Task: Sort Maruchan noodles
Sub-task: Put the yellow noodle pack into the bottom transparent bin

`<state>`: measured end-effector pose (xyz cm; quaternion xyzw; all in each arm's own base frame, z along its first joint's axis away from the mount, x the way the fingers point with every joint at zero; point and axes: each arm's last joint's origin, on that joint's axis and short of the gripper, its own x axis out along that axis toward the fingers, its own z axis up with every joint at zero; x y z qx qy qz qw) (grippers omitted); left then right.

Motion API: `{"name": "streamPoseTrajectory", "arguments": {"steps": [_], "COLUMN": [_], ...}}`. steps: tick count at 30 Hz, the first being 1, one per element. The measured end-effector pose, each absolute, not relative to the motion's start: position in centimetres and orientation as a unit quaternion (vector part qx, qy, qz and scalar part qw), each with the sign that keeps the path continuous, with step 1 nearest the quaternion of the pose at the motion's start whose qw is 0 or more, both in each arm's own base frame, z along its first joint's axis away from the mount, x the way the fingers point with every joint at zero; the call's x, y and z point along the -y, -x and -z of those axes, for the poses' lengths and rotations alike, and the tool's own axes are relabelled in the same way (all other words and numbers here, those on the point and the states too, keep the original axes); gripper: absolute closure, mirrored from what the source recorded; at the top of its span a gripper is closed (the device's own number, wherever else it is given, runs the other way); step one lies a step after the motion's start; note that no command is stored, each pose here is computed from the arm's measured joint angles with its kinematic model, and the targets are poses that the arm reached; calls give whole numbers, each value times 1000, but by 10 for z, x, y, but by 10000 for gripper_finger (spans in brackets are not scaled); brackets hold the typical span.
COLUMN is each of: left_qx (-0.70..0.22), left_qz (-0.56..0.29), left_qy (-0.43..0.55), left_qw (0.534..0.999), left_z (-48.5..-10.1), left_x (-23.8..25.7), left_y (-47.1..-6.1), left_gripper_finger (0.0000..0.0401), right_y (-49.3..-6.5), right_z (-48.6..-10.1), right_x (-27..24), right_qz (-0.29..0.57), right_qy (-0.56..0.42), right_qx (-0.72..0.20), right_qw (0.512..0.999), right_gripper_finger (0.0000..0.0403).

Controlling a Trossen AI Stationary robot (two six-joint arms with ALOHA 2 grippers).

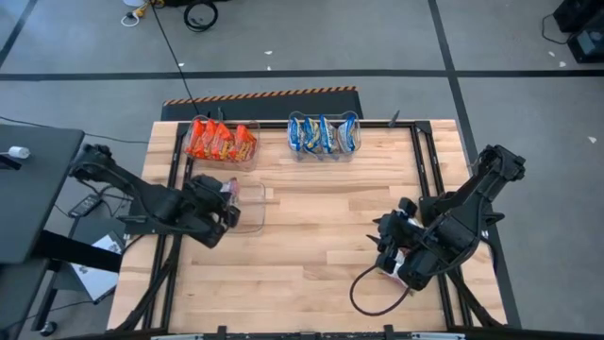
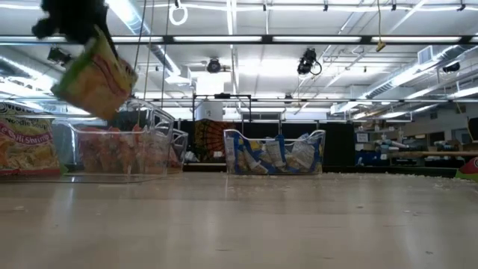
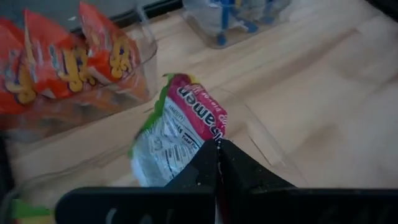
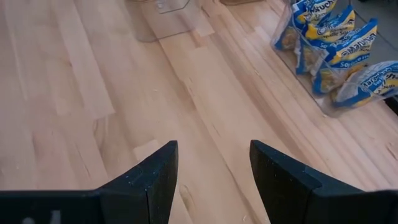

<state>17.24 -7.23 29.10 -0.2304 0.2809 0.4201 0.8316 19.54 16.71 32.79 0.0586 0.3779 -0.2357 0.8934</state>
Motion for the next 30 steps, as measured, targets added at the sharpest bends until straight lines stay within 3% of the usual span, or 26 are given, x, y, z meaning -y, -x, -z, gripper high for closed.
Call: {"name": "streamPoseTrajectory", "arguments": {"steps": [5,12,23,30], "left_qx": [-293,-414,-565,-644], "left_qz": [-454,-479,-376,-338], "left_qy": [227,196,138,134], "left_qw": [810,749,721,673], "left_z": [-238,-190,-190,-208], "left_x": [62,53,56,59], "left_y": [-161,-134,-130,-126], "left_gripper_finger": [392,382,374,389], "right_y": [-201,-209,-223,-229], "right_z": [-328,-328,-330,-330], "right_x": [-161,-157,-149,-140], "right_qz": [249,254,264,275], "right_qy": [-73,-118,-158,-152], "right_qx": [-376,-383,-359,-359], "right_qw": [889,880,881,879], "right_gripper_finger": [197,197,197,197]}}
